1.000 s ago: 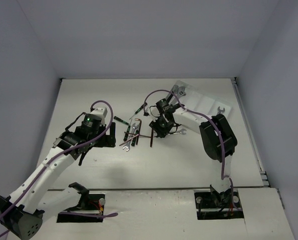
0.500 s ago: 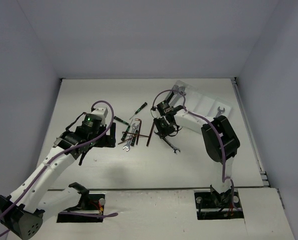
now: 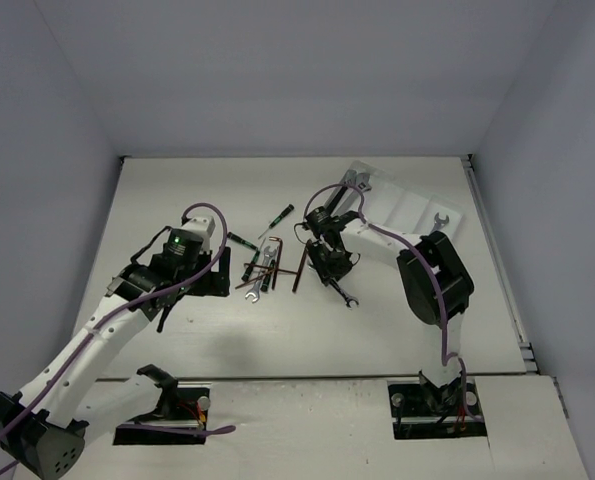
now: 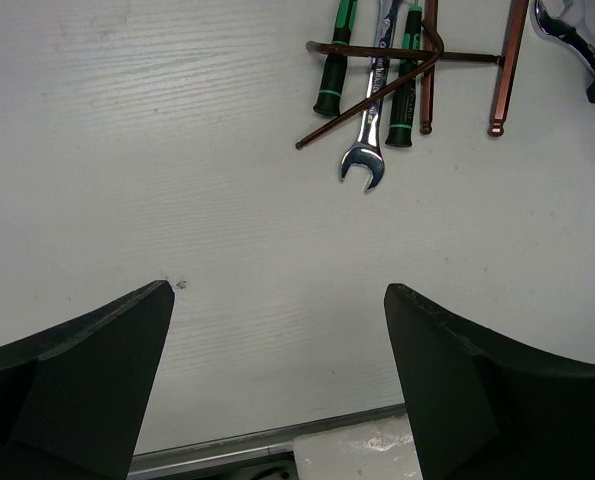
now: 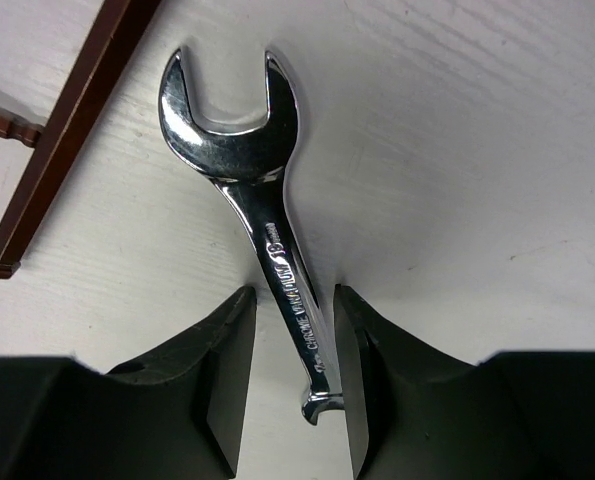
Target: Sort the tools into containers
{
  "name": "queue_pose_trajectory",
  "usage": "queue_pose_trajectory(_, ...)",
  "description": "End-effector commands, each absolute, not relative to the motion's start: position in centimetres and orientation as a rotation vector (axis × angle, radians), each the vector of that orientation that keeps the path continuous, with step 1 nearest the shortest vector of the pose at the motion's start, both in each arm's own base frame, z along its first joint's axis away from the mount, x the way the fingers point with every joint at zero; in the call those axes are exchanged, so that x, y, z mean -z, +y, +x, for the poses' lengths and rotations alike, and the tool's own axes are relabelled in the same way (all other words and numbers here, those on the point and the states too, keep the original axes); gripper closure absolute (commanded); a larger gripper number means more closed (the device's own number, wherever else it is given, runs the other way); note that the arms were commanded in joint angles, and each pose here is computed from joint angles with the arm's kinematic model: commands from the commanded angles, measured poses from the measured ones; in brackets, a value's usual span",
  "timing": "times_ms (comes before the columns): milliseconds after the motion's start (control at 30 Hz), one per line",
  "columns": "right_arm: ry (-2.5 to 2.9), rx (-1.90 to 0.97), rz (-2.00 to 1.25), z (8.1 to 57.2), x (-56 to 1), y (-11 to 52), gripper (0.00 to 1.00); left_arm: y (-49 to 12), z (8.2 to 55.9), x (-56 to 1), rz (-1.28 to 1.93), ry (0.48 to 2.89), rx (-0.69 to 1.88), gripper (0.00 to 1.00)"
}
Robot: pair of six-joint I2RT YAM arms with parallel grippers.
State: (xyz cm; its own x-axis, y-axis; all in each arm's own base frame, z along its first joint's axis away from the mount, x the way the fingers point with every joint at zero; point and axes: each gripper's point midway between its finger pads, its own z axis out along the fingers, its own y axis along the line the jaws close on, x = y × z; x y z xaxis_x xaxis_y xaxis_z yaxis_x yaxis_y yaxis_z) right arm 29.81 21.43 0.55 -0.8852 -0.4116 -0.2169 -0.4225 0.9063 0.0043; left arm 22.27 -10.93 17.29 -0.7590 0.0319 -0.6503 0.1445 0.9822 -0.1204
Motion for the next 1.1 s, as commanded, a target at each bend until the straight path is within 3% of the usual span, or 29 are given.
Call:
queue_pose_trajectory(0, 3.076, 0.207, -0.820, 24.3, 2.6, 16.9, 0.66, -11.0, 23.3, -18.5, 0.138, 2.366, 0.205, 0.15)
queue_pose_trajectory(233, 3.091, 0.080, -1.052, 22.5, 4.1, 18.9, 0.72, -10.9, 23.1, -18.3, 0.141, 2.370, 0.201, 0.15)
queue_pose_trajectory(467, 3.074, 0.004, -1.127, 22.8, 4.6, 19.6, 1.00, -10.9, 23.1, -18.5, 0.139, 2.363, 0.207, 0.15)
queue_pose_trajectory(833, 2.897, -0.007, -0.699, 29.8, -2.4, 17.8, 1.00, -11.1, 23.3, -18.5, 0.142, 2.368, 0.206, 0.15)
queue_pose_trajectory(1067, 2.810, -0.038, -0.388, 33.3, -7.3, 13.5, 1.00, -11.3, 24.0, -18.7, 0.156, 2.373, 0.199, 0.15)
